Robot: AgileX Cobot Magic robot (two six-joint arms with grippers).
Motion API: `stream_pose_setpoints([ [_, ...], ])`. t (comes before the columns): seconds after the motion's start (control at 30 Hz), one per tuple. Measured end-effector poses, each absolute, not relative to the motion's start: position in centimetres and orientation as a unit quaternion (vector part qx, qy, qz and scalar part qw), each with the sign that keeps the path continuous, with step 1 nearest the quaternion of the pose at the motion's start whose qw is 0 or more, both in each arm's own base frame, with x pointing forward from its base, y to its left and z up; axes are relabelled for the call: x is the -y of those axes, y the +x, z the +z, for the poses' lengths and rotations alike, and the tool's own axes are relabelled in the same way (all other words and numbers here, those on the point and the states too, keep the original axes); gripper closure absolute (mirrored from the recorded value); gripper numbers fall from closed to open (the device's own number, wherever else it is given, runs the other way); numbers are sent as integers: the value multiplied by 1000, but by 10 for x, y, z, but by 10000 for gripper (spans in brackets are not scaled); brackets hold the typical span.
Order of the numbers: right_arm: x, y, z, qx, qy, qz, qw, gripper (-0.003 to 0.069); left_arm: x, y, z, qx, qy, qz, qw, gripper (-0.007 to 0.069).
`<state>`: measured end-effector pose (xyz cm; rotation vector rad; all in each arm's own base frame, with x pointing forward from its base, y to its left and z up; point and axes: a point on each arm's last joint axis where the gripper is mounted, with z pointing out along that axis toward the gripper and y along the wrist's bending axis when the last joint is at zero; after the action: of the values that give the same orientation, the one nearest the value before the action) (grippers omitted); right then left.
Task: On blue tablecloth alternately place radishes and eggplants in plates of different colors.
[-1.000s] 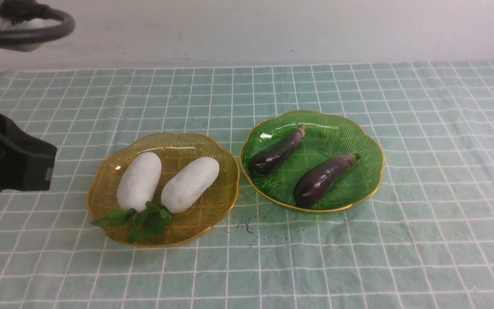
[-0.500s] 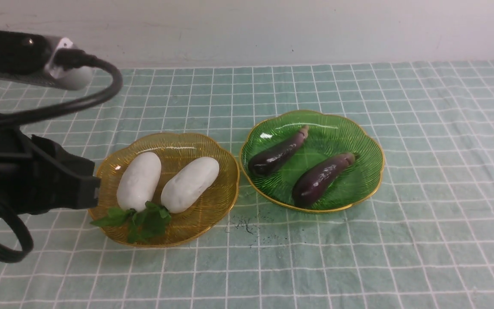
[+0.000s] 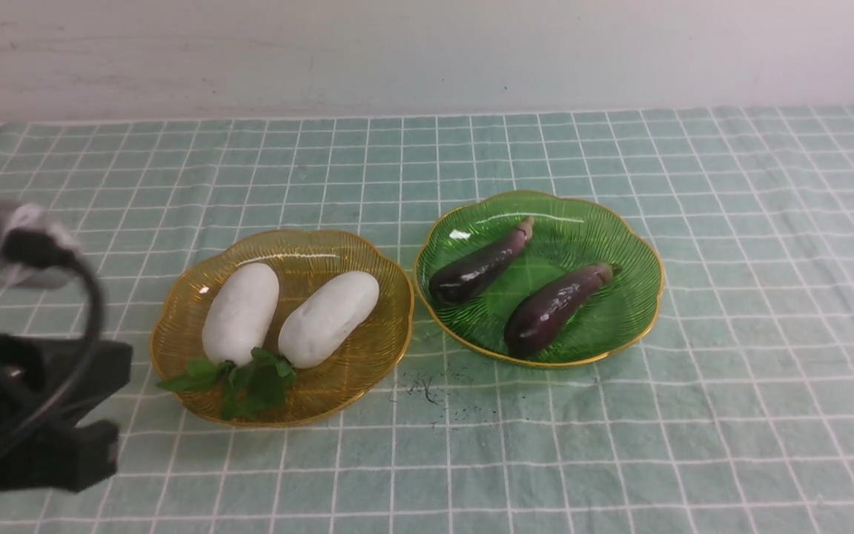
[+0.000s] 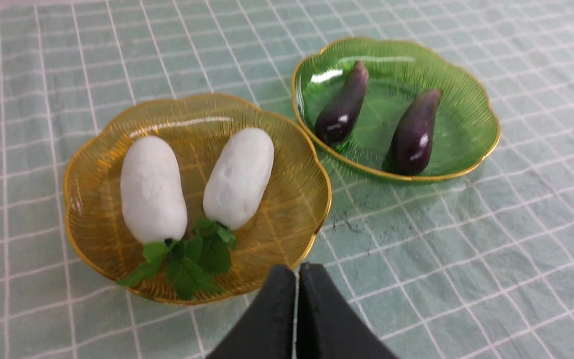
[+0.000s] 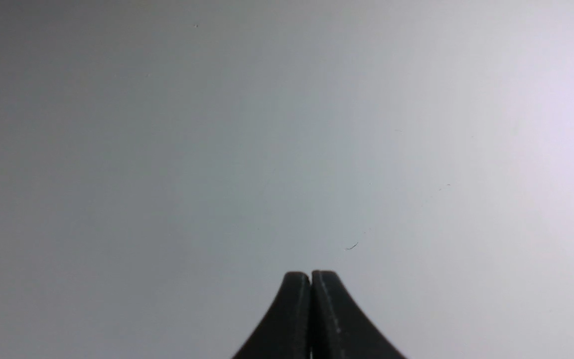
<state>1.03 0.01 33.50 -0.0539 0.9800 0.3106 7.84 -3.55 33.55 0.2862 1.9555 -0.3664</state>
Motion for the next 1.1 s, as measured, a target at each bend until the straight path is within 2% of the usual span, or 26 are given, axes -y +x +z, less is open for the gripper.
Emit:
stream_pose_setpoints([
  [0.37,-1,11,333,-478,-28,149,865,673,17,38,332,-770,112,-175,603,633],
  [0.8,-1,11,333,-479,-28,149,864,673,15,37,330,-761,115,-166,616,633],
  [0.97,-1,11,333,-479,-28,149,864,673,16,42,314,-747,119,-146,637,633],
  [1.1,-1,11,333,-479,-29,149,865,673,14,48,278,-738,100,-104,659,633],
])
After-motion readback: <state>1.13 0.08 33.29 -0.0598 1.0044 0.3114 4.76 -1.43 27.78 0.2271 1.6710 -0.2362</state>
